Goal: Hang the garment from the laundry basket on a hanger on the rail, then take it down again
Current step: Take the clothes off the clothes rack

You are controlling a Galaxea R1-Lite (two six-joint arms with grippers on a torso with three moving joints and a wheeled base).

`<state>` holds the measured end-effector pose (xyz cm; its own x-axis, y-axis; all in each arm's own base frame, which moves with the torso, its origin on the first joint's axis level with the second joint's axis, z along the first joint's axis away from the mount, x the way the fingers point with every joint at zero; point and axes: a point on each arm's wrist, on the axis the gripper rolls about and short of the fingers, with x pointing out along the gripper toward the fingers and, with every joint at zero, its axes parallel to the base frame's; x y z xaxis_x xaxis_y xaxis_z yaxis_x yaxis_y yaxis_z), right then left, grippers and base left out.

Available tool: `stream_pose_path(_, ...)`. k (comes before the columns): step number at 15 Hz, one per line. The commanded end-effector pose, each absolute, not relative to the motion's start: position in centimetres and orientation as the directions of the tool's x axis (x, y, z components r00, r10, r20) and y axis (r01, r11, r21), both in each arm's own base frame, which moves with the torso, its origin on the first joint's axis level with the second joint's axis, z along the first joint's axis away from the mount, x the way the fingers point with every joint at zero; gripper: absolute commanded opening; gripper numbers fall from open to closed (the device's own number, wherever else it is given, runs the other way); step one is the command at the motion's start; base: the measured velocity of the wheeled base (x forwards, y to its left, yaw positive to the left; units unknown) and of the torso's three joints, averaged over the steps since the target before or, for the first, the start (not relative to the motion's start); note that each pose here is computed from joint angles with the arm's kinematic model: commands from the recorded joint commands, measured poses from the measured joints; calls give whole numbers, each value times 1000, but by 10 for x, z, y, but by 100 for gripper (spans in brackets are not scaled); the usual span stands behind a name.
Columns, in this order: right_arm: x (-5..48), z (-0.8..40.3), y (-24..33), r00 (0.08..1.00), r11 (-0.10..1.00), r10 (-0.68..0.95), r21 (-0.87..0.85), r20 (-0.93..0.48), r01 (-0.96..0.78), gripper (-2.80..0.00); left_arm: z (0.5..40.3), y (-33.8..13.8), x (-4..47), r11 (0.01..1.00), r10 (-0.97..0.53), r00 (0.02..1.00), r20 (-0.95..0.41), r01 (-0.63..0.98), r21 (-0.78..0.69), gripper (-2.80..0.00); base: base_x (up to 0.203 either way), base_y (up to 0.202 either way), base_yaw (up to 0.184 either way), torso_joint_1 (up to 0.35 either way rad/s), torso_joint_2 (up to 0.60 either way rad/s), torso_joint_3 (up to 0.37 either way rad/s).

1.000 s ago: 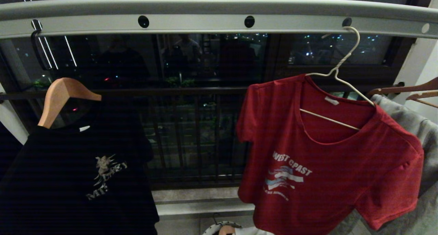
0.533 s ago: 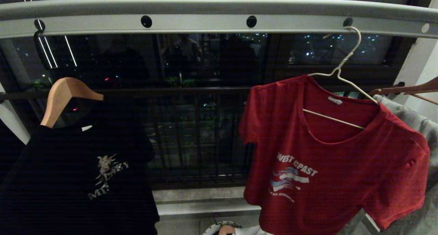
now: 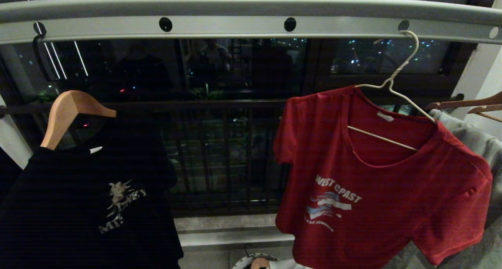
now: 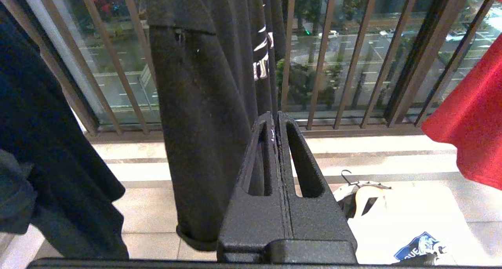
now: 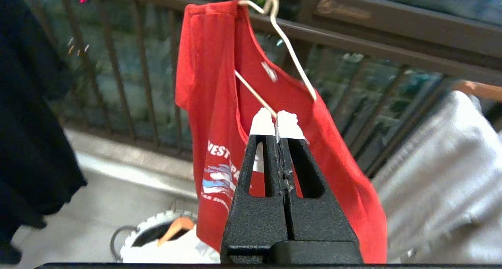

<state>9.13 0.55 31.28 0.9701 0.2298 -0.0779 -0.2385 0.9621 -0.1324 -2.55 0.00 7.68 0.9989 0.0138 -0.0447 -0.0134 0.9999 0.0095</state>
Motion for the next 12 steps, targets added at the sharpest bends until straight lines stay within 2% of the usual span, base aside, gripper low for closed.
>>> stream_pose_path(1, 129, 321, 6, 955, 956, 246, -125, -166, -267, -280, 76, 0, -26, 1000, 14, 999, -44, -13, 10, -280, 0, 0, 0, 0, 0, 0)
stream_pose_path(7, 154, 343, 6, 920, 948, 245, -125, -306, -294, -280, 77, 0, -26, 1000, 15, 999, -42, -15, 10, -280, 0, 0, 0, 0, 0, 0)
stream_pose_path(12, 165, 355, -18, 885, 965, 115, -163, -450, -208, -280, 77, 0, -26, 1000, 14, 999, -43, -14, 10, -280, 0, 0, 0, 0, 0, 0)
